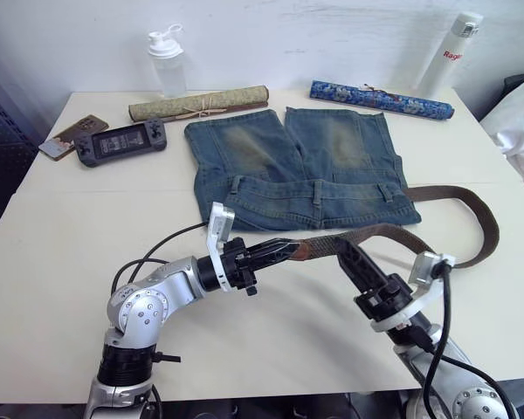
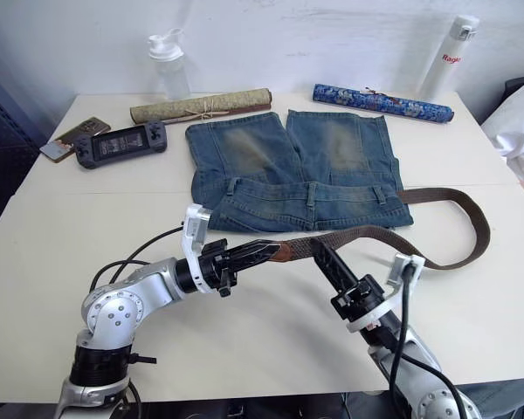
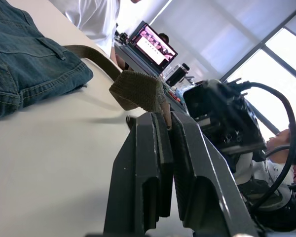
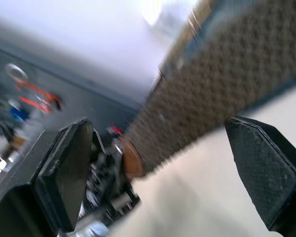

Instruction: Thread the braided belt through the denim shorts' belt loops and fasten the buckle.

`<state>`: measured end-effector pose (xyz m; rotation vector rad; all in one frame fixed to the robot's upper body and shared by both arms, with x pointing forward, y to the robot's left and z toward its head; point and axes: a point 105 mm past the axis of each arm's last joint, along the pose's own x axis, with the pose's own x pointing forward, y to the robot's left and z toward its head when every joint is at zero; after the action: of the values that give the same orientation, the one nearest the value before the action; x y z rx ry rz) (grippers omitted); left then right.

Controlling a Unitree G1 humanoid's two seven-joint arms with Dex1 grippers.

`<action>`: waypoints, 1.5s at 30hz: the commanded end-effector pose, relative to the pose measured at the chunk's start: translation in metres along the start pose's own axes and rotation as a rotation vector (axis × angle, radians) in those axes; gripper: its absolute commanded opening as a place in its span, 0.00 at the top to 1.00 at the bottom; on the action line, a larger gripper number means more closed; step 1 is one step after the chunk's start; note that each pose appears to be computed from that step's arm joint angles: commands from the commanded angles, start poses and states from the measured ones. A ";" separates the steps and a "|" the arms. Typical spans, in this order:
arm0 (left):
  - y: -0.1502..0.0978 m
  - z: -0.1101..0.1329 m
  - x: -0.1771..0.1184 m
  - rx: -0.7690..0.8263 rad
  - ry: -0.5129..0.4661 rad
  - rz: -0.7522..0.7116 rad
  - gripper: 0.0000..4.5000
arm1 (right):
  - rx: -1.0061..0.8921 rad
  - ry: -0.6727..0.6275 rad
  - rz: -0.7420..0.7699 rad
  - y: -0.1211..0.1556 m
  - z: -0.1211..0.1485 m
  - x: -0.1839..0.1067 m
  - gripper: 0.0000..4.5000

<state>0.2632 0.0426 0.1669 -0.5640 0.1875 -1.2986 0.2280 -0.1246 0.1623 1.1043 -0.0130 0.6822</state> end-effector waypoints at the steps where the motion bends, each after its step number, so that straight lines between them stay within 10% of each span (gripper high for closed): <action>1: -0.008 0.006 0.003 0.010 -0.026 -0.037 1.00 | 0.008 -0.064 0.089 0.017 0.006 0.003 0.01; 6: -0.007 0.007 0.003 0.005 -0.030 -0.033 1.00 | 0.007 -0.071 0.079 0.013 0.006 0.004 0.18; 14: -0.008 0.004 0.004 0.013 -0.008 -0.029 1.00 | 0.012 -0.093 0.077 0.011 0.007 0.004 0.99; 17: -0.008 0.001 0.004 0.030 0.011 -0.028 1.00 | 0.003 -0.097 0.072 0.010 0.008 0.004 0.99; 24: -0.006 -0.006 0.009 0.155 0.076 -0.011 0.32 | -0.008 -0.218 0.017 0.000 0.037 -0.003 1.00; 28: 0.020 -0.009 0.014 0.324 0.125 0.114 0.32 | -0.028 -0.262 -0.011 -0.004 0.055 -0.014 1.00; 36: 0.087 0.000 0.058 1.170 0.354 0.307 0.32 | -0.046 -0.378 -0.051 -0.009 0.097 -0.040 1.00; 45: 0.129 -0.006 0.065 1.439 0.572 0.364 0.32 | -0.047 -0.386 -0.051 -0.005 0.095 -0.044 1.00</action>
<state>0.3834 -0.0076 0.1197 0.9839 -0.2239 -0.9218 0.2327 -0.2238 0.1763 1.1839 -0.2767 0.3986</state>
